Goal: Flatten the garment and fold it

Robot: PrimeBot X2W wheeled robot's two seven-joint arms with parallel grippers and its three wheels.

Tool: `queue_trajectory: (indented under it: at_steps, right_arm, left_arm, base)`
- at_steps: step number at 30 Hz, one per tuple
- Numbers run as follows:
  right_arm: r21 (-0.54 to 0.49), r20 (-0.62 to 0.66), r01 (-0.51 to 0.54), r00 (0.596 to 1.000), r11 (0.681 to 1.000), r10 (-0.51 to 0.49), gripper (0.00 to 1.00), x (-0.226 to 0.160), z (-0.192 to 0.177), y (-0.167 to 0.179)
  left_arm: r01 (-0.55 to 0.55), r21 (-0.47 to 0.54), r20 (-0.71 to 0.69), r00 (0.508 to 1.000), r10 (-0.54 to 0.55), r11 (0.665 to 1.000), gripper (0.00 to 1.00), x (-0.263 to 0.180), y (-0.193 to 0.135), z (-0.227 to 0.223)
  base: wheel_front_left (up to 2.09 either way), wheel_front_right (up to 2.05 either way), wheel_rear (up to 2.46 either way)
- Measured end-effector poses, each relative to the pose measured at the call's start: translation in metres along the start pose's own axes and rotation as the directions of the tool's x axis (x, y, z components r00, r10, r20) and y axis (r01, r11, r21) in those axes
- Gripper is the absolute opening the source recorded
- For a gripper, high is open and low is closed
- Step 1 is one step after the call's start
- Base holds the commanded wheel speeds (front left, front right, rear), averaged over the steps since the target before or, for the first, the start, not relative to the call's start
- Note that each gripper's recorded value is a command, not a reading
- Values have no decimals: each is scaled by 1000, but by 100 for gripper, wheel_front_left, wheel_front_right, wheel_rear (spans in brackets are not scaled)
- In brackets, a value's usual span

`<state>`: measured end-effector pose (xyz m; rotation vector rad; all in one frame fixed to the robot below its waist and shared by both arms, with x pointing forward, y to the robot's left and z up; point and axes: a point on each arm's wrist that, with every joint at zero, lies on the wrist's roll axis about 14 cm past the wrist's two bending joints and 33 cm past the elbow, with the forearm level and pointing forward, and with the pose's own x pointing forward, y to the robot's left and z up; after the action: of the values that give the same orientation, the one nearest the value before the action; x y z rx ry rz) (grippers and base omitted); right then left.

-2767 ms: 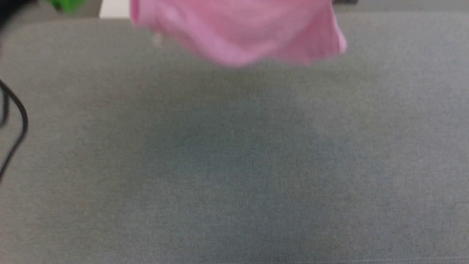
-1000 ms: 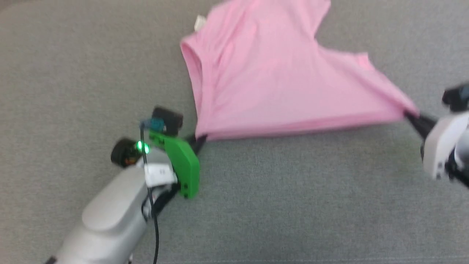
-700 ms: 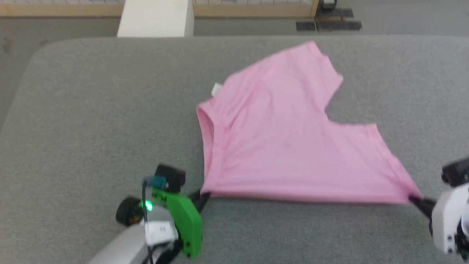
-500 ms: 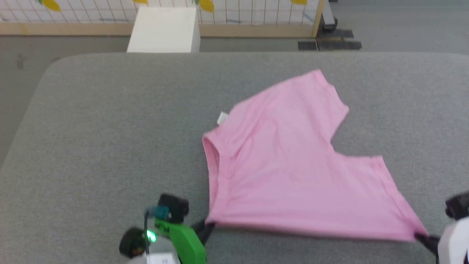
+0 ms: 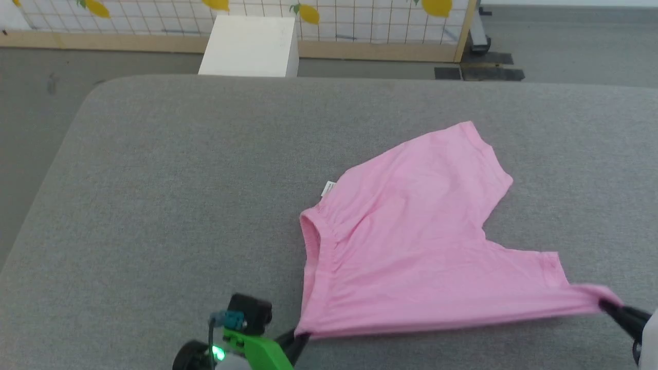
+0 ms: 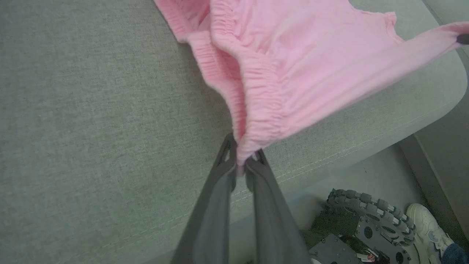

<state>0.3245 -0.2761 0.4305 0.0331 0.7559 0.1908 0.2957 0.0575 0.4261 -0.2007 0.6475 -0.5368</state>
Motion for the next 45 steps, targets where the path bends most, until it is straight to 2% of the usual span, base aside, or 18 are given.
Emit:
queue_trajectory:
  at_steps: [10, 11, 15, 21, 26, 35, 42, 43, 44, 45]
  right_arm:
    - [-94, 153, -38, 987, 995, 52, 0, 30, 102, 16]
    - [-129, 163, -46, 984, 991, 67, 0, 48, 129, 23]
    - [-187, 136, -32, 989, 982, 58, 0, 80, 155, 28]
    - [-222, 96, -24, 994, 975, 47, 0, 135, 183, 35]
    - [-250, 61, 1, 998, 968, 15, 0, 181, 191, 34]
    - [-308, -15, -7, 1000, 951, 2, 0, 252, 171, 42]
    - [-312, -7, -15, 1000, 950, 14, 0, 275, 167, 48]
    - [-306, 1, -18, 1000, 952, 19, 7, 276, 168, 49]
    - [-294, 10, -23, 1000, 956, 27, 99, 275, 169, 50]
    - [-289, 14, -26, 999, 957, 31, 100, 274, 169, 52]
  left_arm:
    - [3, 55, 85, 996, -8, 999, 0, 24, 12, 61]
    - [20, 53, 76, 997, -24, 998, 0, 32, 14, 68]
    - [43, 59, 37, 998, -45, 997, 0, 46, 19, 71]
    - [41, 71, 6, 999, -42, 997, 0, 69, 39, 82]
    - [31, 62, -4, 1000, -31, 998, 0, 87, 55, 89]
    - [-46, -9, -22, 999, 46, 999, 0, 108, 93, 89]
    - [-64, -32, -37, 997, 63, 997, 0, 113, 101, 81]
    - [-63, -33, -35, 997, 62, 997, 0, 113, 100, 81]
    - [-61, -35, -33, 998, 60, 998, 78, 112, 99, 82]
    - [-62, -34, -25, 998, 61, 998, 100, 112, 99, 83]
  base:
    - [0, 0, 0]
    - [0, 0, 0]
    - [0, 0, 0]
    - [0, 0, 0]
    - [0, 0, 0]
    - [0, 0, 0]
    - [0, 0, 0]
    - [0, 0, 0]
    - [0, 0, 0]
    - [0, 0, 0]
